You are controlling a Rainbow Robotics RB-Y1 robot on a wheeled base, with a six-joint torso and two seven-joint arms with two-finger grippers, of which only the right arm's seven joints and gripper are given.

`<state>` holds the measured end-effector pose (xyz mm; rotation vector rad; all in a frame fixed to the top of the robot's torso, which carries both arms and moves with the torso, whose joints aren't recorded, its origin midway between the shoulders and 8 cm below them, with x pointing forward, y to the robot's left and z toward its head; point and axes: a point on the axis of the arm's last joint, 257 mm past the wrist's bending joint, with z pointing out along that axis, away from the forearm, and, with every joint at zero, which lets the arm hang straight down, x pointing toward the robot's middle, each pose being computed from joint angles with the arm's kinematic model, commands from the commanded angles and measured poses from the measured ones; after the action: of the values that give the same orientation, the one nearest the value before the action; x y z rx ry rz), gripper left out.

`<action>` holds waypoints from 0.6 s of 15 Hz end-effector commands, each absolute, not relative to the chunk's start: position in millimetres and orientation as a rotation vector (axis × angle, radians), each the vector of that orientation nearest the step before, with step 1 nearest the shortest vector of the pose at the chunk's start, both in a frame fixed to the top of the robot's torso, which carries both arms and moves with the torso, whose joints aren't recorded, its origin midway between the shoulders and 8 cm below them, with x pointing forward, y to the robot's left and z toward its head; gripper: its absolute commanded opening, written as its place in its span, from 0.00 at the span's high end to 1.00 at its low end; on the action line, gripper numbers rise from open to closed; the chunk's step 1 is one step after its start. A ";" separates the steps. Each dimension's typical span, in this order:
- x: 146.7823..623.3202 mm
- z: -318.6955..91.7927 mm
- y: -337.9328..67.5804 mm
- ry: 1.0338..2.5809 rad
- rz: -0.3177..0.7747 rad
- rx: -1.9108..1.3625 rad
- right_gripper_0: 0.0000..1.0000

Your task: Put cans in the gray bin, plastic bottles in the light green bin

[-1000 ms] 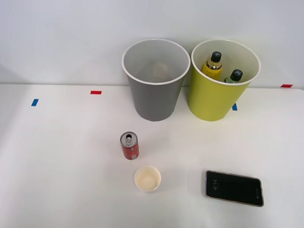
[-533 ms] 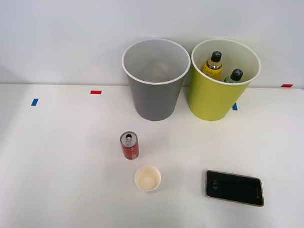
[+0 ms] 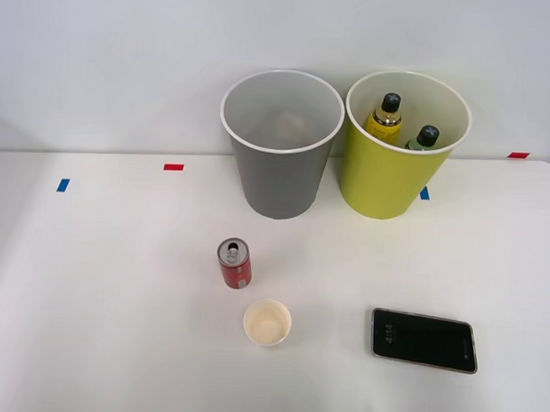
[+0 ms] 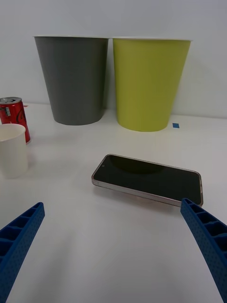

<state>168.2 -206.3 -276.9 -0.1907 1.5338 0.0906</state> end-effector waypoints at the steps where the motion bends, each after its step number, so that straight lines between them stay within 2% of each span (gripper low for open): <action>1: 168.2 -276.9 -206.3 1.534 0.091 -0.191 0.00; 9: 168.2 -276.9 -206.3 1.534 0.091 -0.191 0.00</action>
<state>168.2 -206.3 -276.9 -0.1907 1.5338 0.0906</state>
